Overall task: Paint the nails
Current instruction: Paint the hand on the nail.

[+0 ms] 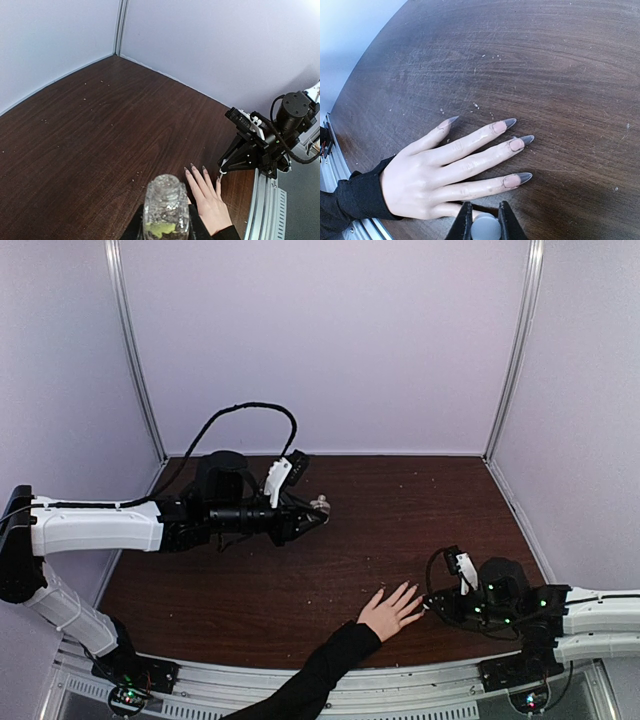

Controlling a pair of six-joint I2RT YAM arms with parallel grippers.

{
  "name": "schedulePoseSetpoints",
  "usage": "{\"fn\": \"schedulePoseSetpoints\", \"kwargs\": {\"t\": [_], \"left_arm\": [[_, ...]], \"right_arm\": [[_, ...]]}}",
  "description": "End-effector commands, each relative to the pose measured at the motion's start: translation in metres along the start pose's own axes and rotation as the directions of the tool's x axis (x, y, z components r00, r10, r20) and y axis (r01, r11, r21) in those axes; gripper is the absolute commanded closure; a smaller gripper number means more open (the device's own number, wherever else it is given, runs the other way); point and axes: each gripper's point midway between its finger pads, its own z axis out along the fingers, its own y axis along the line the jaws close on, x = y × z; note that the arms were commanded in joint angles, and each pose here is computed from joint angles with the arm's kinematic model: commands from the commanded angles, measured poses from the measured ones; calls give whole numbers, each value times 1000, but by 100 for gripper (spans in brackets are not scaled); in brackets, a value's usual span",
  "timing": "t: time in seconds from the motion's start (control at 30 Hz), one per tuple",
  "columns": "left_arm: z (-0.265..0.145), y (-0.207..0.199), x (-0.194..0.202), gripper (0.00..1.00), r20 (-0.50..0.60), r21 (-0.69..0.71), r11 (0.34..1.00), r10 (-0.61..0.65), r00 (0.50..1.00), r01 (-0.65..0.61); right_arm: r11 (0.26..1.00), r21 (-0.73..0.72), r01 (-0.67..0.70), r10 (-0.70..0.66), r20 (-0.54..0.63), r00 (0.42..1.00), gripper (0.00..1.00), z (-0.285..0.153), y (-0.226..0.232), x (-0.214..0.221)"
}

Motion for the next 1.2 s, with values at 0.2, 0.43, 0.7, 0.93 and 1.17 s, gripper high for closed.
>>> {"fn": "schedulePoseSetpoints", "kwargs": {"t": [0.2,0.43,0.7,0.93,1.17], "left_arm": [[-7,-4,-23,100,77,12,1000,24,997,-25],[-6,-4,-22,100,77,12,1000,25,997,-26],[-7,-4,-22,100,77,11,1000,26,997,-27],[-7,-4,-22,100,78,10,1000,25,997,-26],[-6,-3,-22,100,76,9,1000,25,997,-26]], "right_arm": [[1000,31,-3,3,6,1000,100,0,-4,-2],[999,40,-9,9,4,1000,100,-1,-6,-1],[997,73,-20,19,15,1000,100,-2,-11,-2],[996,81,-25,23,21,1000,100,-3,-14,-2],[995,98,-33,31,26,999,100,-4,-18,-2]]}}
